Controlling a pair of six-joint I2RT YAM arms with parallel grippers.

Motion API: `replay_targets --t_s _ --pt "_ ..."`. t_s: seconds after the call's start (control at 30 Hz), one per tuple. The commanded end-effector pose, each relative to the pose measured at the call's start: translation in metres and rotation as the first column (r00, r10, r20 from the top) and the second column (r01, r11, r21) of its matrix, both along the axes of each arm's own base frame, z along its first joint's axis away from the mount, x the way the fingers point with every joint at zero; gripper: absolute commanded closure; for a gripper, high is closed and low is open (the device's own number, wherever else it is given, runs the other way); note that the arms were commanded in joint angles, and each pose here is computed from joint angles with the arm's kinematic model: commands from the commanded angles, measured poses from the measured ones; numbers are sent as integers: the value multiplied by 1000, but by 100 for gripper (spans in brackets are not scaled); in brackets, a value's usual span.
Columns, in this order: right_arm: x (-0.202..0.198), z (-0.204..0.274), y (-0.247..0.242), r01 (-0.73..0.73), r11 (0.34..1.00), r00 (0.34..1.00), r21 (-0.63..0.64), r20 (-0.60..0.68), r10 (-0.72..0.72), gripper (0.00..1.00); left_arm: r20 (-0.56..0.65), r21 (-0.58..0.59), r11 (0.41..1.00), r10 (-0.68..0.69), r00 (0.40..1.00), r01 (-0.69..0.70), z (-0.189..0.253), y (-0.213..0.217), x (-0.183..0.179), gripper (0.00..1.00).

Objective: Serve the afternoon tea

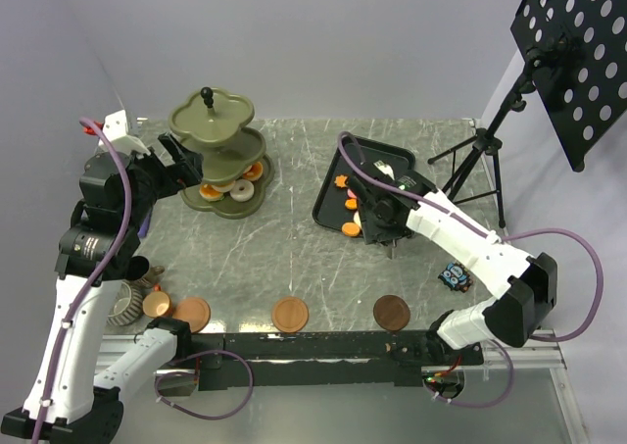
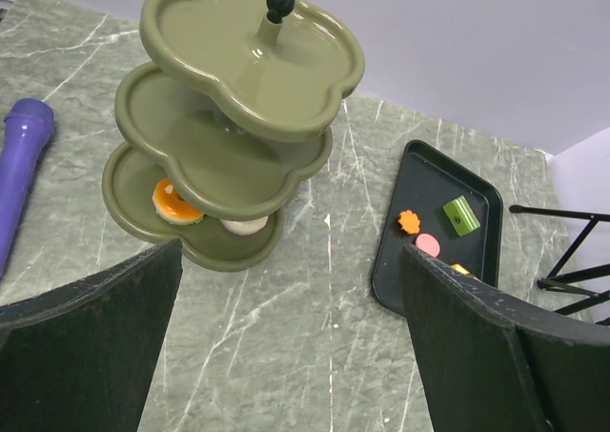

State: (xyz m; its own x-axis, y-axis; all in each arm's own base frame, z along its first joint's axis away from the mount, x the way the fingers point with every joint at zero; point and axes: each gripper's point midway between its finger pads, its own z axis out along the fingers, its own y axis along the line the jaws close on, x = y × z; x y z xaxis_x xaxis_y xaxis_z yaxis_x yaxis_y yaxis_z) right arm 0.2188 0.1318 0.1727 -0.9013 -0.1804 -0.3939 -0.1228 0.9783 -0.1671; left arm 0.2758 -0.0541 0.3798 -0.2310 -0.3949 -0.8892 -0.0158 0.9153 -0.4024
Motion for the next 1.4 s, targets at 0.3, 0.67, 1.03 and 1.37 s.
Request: replay_targets --t_s 0.3,0.67,1.03,1.37 --pt "19 -11 18 -4 999 1000 35 -29 5 37 41 -16 1000 -17 999 18 12 -4 0 0" --pt "30 -22 23 -11 1000 999 14 -30 12 37 39 -8 1000 -10 999 10 12 -3 1 0" --pt "37 -18 20 -10 1000 1000 -28 -14 10 55 40 1 1000 -2 999 2 12 -1 2 0" --pt "54 43 58 -233 972 953 -13 198 231 59 43 -1 1000 -3 999 3 14 -2 4 0"
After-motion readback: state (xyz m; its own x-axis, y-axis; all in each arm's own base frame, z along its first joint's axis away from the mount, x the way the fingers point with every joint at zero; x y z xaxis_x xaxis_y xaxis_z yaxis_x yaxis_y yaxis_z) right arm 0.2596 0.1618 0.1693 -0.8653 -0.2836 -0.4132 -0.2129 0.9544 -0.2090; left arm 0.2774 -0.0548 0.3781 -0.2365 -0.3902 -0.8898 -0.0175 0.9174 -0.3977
